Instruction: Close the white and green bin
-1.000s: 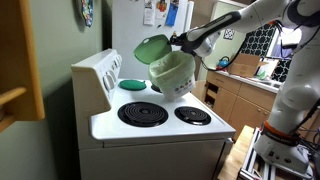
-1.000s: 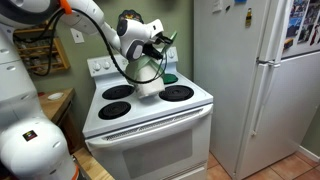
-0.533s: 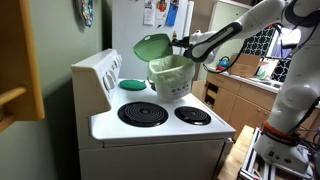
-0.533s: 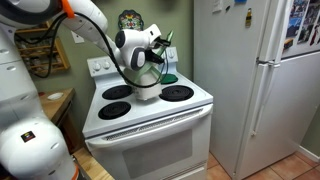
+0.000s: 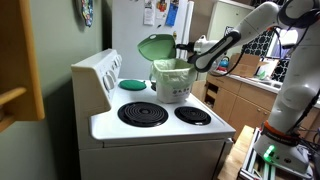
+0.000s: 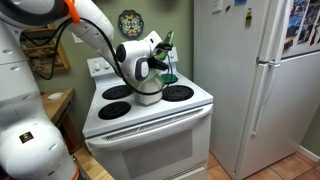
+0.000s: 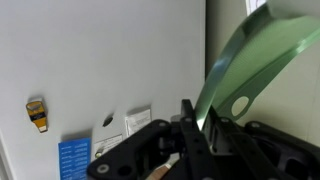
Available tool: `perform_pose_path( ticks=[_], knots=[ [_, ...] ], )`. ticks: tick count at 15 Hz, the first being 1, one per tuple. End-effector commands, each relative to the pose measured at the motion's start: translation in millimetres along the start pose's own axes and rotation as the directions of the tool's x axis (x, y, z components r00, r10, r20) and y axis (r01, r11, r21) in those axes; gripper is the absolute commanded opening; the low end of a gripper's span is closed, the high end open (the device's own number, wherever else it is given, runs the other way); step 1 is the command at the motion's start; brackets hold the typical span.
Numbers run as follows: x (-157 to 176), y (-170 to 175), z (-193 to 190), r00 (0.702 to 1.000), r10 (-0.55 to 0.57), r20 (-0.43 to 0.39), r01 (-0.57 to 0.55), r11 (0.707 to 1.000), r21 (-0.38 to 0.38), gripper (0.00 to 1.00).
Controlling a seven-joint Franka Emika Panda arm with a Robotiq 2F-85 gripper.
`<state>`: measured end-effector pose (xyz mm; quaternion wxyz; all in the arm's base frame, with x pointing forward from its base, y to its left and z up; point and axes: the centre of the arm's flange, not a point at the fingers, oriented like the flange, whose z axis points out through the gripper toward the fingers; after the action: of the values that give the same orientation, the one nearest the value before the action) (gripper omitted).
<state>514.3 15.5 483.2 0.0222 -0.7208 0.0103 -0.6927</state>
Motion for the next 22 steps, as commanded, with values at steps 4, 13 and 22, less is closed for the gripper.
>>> perform_pose_path(
  ticks=[4, 13, 22],
  knots=[
    [-5.5, 2.6, -4.7, 0.999, -0.026, -0.038, 0.026, 1.000, -0.004, 0.13],
    [-19.9, -1.8, -6.0, 0.988, -0.094, -0.120, 0.094, 0.996, -0.007, 0.03],
    [-32.5, -11.9, -22.8, 0.942, -0.284, -0.178, 0.300, 0.951, 0.070, 0.03]
  ],
)
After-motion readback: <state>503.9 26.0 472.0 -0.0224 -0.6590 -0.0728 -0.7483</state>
